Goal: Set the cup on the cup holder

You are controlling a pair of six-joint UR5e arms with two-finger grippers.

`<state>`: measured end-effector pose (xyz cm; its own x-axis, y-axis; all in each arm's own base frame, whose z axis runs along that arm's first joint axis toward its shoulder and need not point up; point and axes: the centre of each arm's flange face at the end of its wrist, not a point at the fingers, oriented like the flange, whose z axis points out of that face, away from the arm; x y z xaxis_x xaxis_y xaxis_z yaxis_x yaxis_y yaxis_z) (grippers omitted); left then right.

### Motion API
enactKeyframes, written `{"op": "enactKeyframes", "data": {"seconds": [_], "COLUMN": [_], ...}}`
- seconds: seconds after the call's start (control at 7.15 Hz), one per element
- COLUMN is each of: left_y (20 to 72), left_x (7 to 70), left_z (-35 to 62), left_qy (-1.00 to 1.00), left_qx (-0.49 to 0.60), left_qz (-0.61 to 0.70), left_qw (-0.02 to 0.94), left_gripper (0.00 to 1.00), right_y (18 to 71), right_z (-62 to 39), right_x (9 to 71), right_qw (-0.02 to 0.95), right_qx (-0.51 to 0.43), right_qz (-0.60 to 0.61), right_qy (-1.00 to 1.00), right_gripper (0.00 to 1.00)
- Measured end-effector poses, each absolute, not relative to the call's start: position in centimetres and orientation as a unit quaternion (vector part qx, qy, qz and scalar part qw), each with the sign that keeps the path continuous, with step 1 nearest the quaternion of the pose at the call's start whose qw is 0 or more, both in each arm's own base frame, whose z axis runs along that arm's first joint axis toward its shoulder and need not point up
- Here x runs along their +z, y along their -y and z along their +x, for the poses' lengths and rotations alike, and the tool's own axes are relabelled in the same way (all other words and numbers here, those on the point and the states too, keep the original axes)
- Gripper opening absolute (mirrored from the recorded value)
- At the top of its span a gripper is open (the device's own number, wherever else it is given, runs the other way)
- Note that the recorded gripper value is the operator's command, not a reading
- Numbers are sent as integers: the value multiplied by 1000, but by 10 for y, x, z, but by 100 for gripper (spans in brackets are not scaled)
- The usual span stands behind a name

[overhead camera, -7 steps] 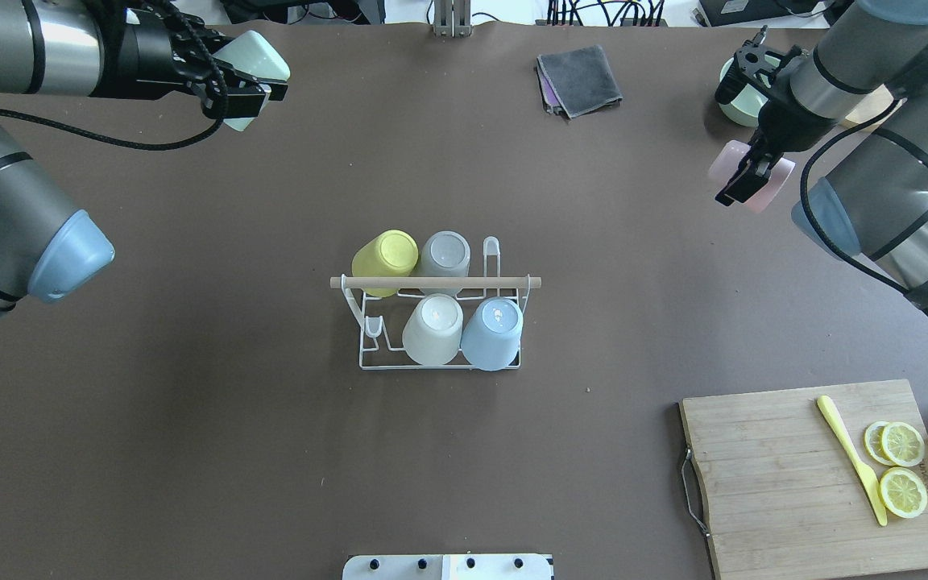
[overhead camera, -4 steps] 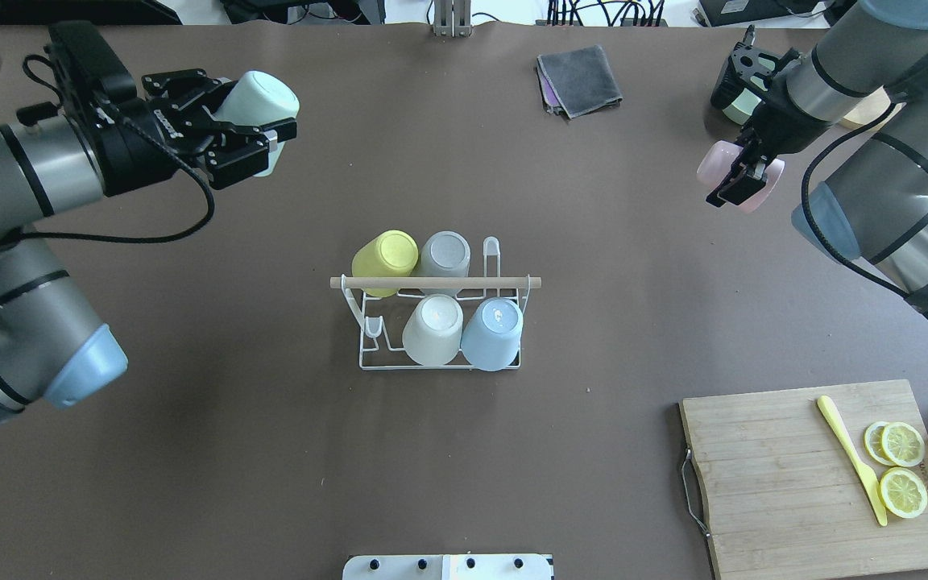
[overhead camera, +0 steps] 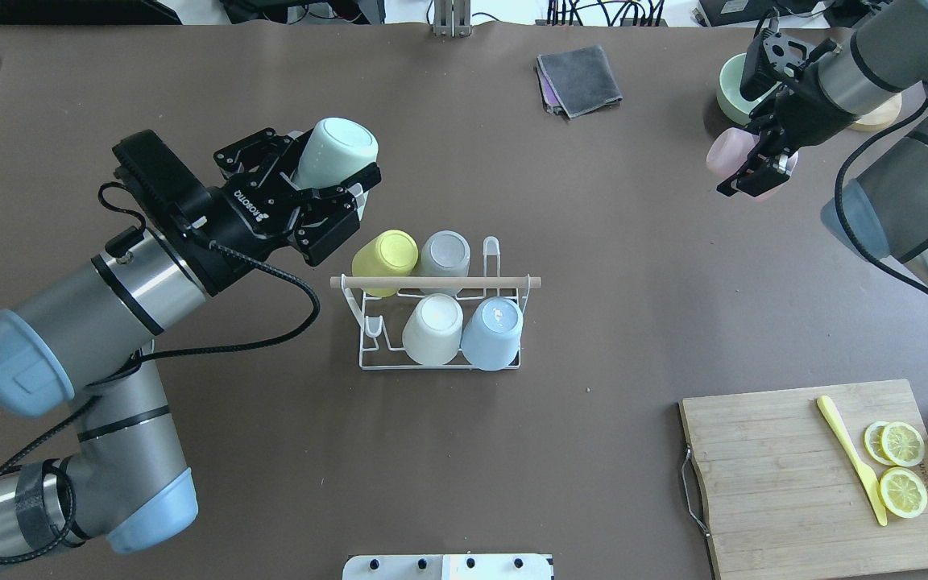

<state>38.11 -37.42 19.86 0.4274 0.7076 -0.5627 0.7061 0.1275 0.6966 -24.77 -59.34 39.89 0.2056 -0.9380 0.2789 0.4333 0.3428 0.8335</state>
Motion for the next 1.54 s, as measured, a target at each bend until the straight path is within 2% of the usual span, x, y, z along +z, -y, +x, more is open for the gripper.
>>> {"op": "enactKeyframes", "data": {"seconds": [0.28,0.56,0.7,1.12,1.54], "left_y": [320,249,235,231,235], "left_x": [207,234,243,255,254], "left_z": [412,442,445,454,461], "left_qy": [-532,-536,-536,-530,-526], "left_qx": [-13,-10,-7,-1,-2], "left_qz": [665,653,650,649,651], "left_qw": [524,535,538,546,548], "left_gripper": [0,0,0,0,0], "right_y": [601,598,591,560,508], "right_z": [-226,-220,-218,-231,-316], "right_x": [381,337,322,293,275], "right_qw": [683,667,654,603,542], "right_qx": [-474,-435,-414,-344,-237], "right_qz": [346,383,408,496,553], "right_qy": [434,469,484,522,587], "right_gripper": [0,0,0,0,0]}}
